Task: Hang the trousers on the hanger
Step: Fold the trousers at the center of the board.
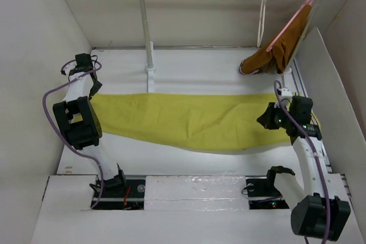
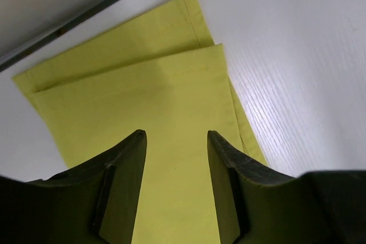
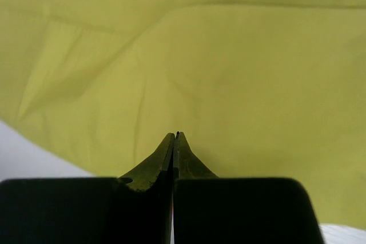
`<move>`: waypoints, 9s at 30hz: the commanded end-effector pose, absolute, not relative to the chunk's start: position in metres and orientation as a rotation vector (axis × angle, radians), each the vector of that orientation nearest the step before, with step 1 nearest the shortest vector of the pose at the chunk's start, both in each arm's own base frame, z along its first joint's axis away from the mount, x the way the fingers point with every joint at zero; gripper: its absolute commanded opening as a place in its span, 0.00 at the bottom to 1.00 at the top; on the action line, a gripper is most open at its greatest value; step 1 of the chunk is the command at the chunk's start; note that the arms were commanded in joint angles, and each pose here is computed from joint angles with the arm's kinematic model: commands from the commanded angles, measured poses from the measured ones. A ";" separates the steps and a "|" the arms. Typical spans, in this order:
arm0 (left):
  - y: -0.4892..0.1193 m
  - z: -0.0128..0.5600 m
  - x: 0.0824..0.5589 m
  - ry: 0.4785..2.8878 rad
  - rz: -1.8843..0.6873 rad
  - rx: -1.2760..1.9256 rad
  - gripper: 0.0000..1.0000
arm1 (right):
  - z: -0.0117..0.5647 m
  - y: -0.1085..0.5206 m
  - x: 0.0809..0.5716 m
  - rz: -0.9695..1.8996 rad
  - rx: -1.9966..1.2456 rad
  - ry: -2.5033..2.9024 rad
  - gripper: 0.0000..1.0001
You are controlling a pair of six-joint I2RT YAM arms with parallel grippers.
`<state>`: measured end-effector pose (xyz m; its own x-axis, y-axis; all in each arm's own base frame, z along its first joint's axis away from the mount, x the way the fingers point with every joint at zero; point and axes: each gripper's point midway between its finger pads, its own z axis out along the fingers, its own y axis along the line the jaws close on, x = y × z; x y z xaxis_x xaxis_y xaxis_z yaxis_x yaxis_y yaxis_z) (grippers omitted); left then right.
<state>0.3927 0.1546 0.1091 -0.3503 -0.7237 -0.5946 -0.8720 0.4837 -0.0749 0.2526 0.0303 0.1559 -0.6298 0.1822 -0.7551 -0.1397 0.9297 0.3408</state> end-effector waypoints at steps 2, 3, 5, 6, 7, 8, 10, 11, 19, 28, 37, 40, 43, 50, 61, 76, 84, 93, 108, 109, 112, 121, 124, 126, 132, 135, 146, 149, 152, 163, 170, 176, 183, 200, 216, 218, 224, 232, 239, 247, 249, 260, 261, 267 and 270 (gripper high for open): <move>0.167 0.111 0.421 2.152 0.354 -1.261 0.41 | 0.148 0.071 0.252 0.546 -0.299 2.189 0.00; 0.172 0.111 0.428 2.146 0.367 -1.259 0.41 | 0.142 0.074 0.250 0.549 -0.326 2.223 0.01; 0.180 0.113 0.436 2.134 0.409 -1.254 0.41 | 0.135 0.082 0.244 0.557 -0.393 2.253 0.15; 0.183 0.108 0.443 2.139 0.424 -1.256 0.41 | 0.131 0.085 0.244 0.572 -0.407 2.267 0.20; 0.186 0.108 0.446 2.138 0.433 -1.257 0.41 | 0.129 0.088 0.241 0.584 -0.420 2.278 0.25; 0.186 0.104 0.449 2.145 0.436 -1.260 0.40 | 0.130 0.095 0.240 0.607 -0.447 2.273 0.32; 0.187 0.096 0.456 2.151 0.459 -1.257 0.39 | 0.132 0.099 0.239 0.607 -0.469 2.269 0.36; 0.189 0.094 0.457 2.149 0.471 -1.255 0.38 | 0.132 0.098 0.240 0.582 -0.470 2.276 0.37; 0.196 0.069 0.450 2.185 0.569 -1.272 0.24 | 0.133 0.093 0.245 0.529 -0.490 2.299 0.37; 0.186 0.062 0.465 2.198 0.485 -1.233 0.35 | 0.119 0.106 0.244 0.584 -0.546 2.314 0.36; 0.181 0.035 0.465 2.248 0.468 -1.253 0.27 | 0.116 0.113 0.247 0.580 -0.561 2.324 0.36; 0.181 0.036 0.466 2.240 0.464 -1.255 0.09 | 0.117 0.111 0.249 0.564 -0.559 2.328 0.36; 0.183 0.043 0.469 2.221 0.462 -1.260 0.00 | 0.116 0.112 0.250 0.566 -0.560 2.329 0.36; 0.186 0.077 0.468 2.159 0.466 -1.268 0.00 | 0.105 0.108 0.253 0.536 -0.547 2.353 0.36; 0.191 0.112 0.450 2.095 0.486 -1.288 0.00 | 0.085 0.088 0.265 0.471 -0.529 2.391 0.35; 0.240 0.078 0.414 2.155 0.830 -1.324 0.00 | 0.099 0.053 0.270 0.420 -0.324 2.433 0.43; 0.245 0.085 0.422 2.085 0.842 -1.381 0.00 | 0.165 0.008 0.277 0.263 -0.137 2.301 0.47; 0.243 0.117 0.443 1.984 0.703 -1.394 0.00 | 0.168 -0.074 0.330 0.206 0.221 2.202 0.55; 0.225 0.086 0.451 2.063 0.600 -1.386 0.00 | 0.105 -0.202 0.336 -0.195 0.511 2.519 0.63; 0.226 0.084 0.451 2.068 0.605 -1.385 0.00 | 0.100 -0.201 0.338 -0.170 0.496 2.536 0.64; 0.225 0.080 0.451 2.082 0.603 -1.382 0.00 | 0.089 -0.208 0.338 -0.198 0.497 2.580 0.64; 0.224 0.074 0.449 2.099 0.611 -1.374 0.00 | 0.074 -0.210 0.347 -0.166 0.520 2.596 0.60; 0.226 0.073 0.446 2.101 0.631 -1.371 0.00 | 0.076 -0.204 0.346 -0.138 0.527 2.568 0.55; 0.227 0.074 0.444 2.101 0.644 -1.364 0.00 | 0.075 -0.202 0.351 -0.113 0.514 2.552 0.55; 0.221 0.077 0.445 2.102 0.629 -1.350 0.00 | 0.069 -0.207 0.363 -0.076 0.513 2.544 0.34; 0.221 0.079 0.443 2.101 0.631 -1.352 0.00 | 0.082 -0.209 0.367 -0.093 0.522 2.486 0.03; 0.236 0.107 0.433 2.021 0.673 -1.389 0.00 | 0.158 -0.215 0.364 -0.198 0.583 2.293 0.00; 0.240 0.109 0.432 2.012 0.701 -1.389 0.00 | 0.153 -0.222 0.380 -0.181 0.579 2.300 0.00; 0.242 0.108 0.439 2.003 0.698 -1.393 0.00 | 0.137 -0.224 0.404 -0.130 0.551 2.307 0.00; 0.269 0.110 0.445 1.913 0.770 -1.466 0.00 | 0.123 -0.248 0.459 -0.054 0.558 2.237 0.00; 0.270 0.116 0.455 1.869 0.726 -1.476 0.00 | 0.134 -0.261 0.455 -0.100 0.598 2.115 0.00; 0.266 0.096 0.481 1.908 0.615 -1.433 0.00 | 0.106 -0.259 0.475 -0.013 0.598 2.240 0.07; 0.254 0.110 0.494 1.960 0.496 -1.313 0.56 | 0.142 -0.235 0.474 0.080 0.550 2.207 0.69; -0.100 0.167 0.460 2.176 -0.355 -0.609 0.39 | 0.086 -0.181 0.298 0.244 0.887 2.089 0.73; -0.194 0.023 0.357 2.596 -0.414 -0.487 0.03 | 0.030 -0.184 0.330 0.413 1.087 1.970 0.65; -0.177 0.015 0.347 2.617 -0.371 -0.539 0.02 | 0.027 -0.181 0.333 0.425 1.106 1.951 0.51; -0.147 0.006 0.329 2.634 -0.287 -0.583 0.01 | 0.051 -0.174 0.320 0.344 1.024 1.997 0.00; -0.152 0.013 0.312 2.667 -0.329 -0.512 0.01 | 0.185 -0.100 0.283 0.149 0.616 1.909 0.00; -0.198 0.037 0.280 2.650 -0.446 -0.294 0.01 | 0.262 -0.057 0.237 0.096 0.449 1.892 0.00; -0.261 0.033 0.211 2.681 -0.514 -0.066 0.01 | 0.407 -0.037 0.218 0.022 0.253 1.687 0.00; -0.279 0.028 0.192 2.698 -0.536 0.002 0.01 | 0.422 -0.036 0.215 0.007 0.232 1.674 0.00; -0.450 0.046 0.107 2.713 -0.848 0.383 0.00 | 0.478 0.010 0.212 0.088 -0.064 1.598 0.00; -0.445 0.030 0.096 2.768 -0.736 0.426 0.00 | 0.476 0.016 0.214 0.115 -0.090 1.602 0.00; -0.419 0.054 0.111 2.696 -0.688 0.243 0.00 | 0.487 0.062 0.236 0.288 -0.246 1.560 0.00; -0.366 0.092 0.140 2.589 -0.632 0.026 0.00 | 0.489 0.095 0.252 0.407 -0.307 1.554 0.00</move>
